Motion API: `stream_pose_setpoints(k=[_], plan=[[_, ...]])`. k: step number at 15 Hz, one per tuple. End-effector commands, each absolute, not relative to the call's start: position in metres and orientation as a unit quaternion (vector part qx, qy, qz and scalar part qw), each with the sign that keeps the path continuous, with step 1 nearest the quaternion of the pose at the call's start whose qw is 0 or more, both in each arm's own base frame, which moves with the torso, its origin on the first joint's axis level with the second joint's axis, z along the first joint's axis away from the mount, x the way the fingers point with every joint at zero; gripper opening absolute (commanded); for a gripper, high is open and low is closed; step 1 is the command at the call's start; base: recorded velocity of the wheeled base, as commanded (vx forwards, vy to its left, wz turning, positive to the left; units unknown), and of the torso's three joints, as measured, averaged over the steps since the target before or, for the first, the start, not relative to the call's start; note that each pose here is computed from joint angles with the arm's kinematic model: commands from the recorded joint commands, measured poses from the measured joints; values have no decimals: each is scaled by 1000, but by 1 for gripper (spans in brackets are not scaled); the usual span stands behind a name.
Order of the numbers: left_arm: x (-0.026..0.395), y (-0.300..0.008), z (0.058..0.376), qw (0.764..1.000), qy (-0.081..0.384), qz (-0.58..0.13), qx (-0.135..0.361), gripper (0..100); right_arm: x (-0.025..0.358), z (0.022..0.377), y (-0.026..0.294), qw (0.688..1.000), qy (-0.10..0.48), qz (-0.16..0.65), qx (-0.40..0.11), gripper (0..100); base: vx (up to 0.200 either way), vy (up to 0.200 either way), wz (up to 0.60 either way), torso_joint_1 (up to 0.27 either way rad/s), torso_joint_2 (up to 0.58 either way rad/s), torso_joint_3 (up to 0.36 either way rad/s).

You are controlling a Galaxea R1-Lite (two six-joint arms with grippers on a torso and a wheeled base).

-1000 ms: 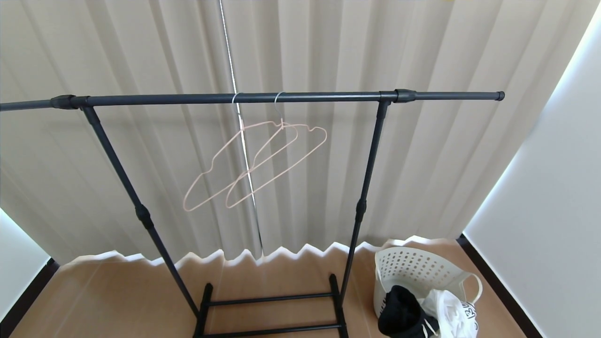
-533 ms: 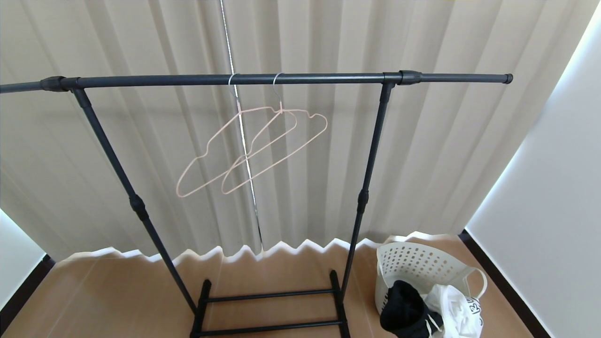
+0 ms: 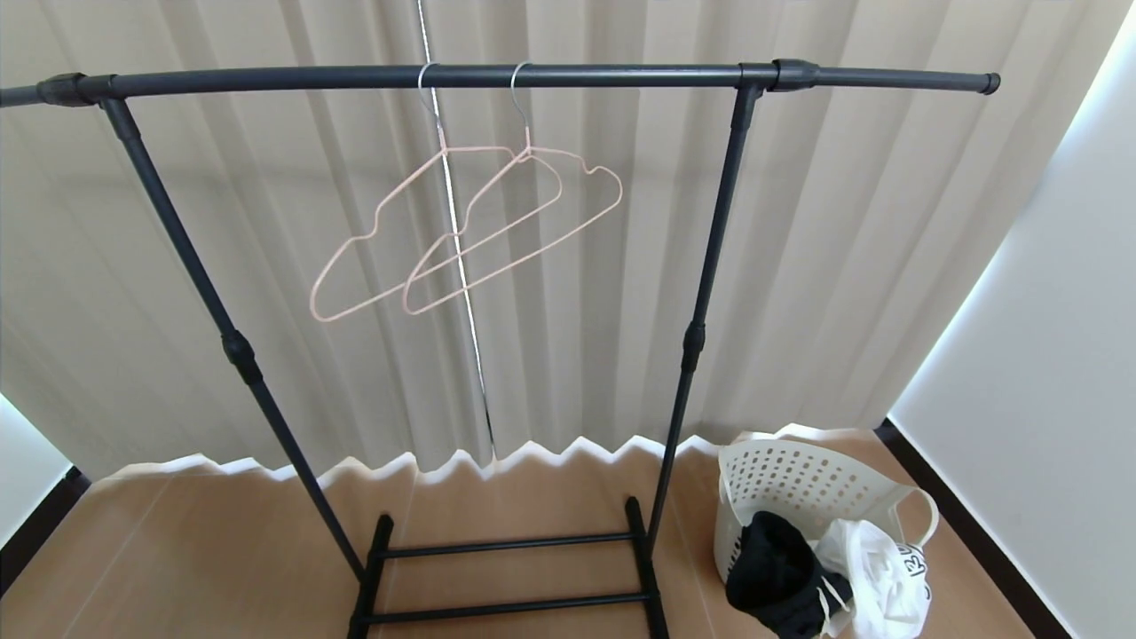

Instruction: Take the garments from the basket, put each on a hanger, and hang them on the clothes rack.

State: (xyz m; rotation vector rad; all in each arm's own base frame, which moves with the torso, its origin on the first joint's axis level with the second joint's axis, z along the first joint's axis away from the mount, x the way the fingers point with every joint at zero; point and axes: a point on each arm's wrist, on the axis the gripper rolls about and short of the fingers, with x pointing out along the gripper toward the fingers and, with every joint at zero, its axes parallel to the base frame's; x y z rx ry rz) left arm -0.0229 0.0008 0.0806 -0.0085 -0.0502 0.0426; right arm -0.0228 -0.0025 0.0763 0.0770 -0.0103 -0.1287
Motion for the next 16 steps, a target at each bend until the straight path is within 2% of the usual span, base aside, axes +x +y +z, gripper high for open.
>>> stream_pose_setpoints(k=[1, 9, 16], plan=[[-23, 1, 81, 999, -25, 22, -4, 100, -23, 76, -2, 997, -5, -64, 38, 100, 0, 0, 0, -188, 535, 339], [-23, 1, 81, 999, -25, 22, -4, 100, -23, 76, -3, 997, -6, -65, 39, 100, 0, 0, 0, -162, 502, 340], [-23, 1, 81, 999, -25, 21, -4, 100, -23, 77, -3, 997, -6, -65, 39, 100, 0, 0, 0, -97, 465, 363]])
